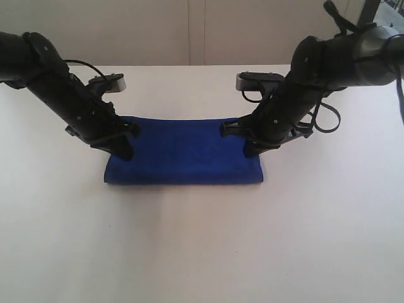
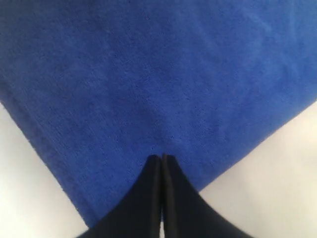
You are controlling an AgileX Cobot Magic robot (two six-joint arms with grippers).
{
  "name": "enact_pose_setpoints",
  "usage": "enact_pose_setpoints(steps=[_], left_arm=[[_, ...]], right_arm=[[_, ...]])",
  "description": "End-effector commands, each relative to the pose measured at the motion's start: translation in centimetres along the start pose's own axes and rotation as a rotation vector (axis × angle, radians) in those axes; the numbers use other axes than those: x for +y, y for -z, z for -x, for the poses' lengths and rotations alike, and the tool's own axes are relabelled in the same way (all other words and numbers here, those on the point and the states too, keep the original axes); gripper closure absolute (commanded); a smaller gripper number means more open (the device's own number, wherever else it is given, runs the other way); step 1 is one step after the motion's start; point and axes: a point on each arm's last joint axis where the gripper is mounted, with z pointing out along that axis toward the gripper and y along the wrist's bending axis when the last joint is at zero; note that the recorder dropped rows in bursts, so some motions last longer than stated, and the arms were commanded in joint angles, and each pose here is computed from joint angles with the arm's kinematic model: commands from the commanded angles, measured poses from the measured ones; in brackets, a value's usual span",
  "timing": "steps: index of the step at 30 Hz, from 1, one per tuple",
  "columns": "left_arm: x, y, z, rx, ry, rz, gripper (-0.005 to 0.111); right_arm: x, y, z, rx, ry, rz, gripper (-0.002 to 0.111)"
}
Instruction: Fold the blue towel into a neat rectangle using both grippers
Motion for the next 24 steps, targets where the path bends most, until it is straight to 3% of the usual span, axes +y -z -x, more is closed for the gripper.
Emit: enact_pose_setpoints(steps=[1,24], left_arm=[[0.5,-0.7,-0.3,0.053,-0.035,0.03,0.107],[1.5,-2.7,-1.2,0.124,-0.023,0.034,0.107]], right_arm=[[-0.4,-1.5,-0.3,0.027,0.005,-0.009,0.108],[-1.3,-3.1,-1.1,0.103,0.032,-0.059,0.108]])
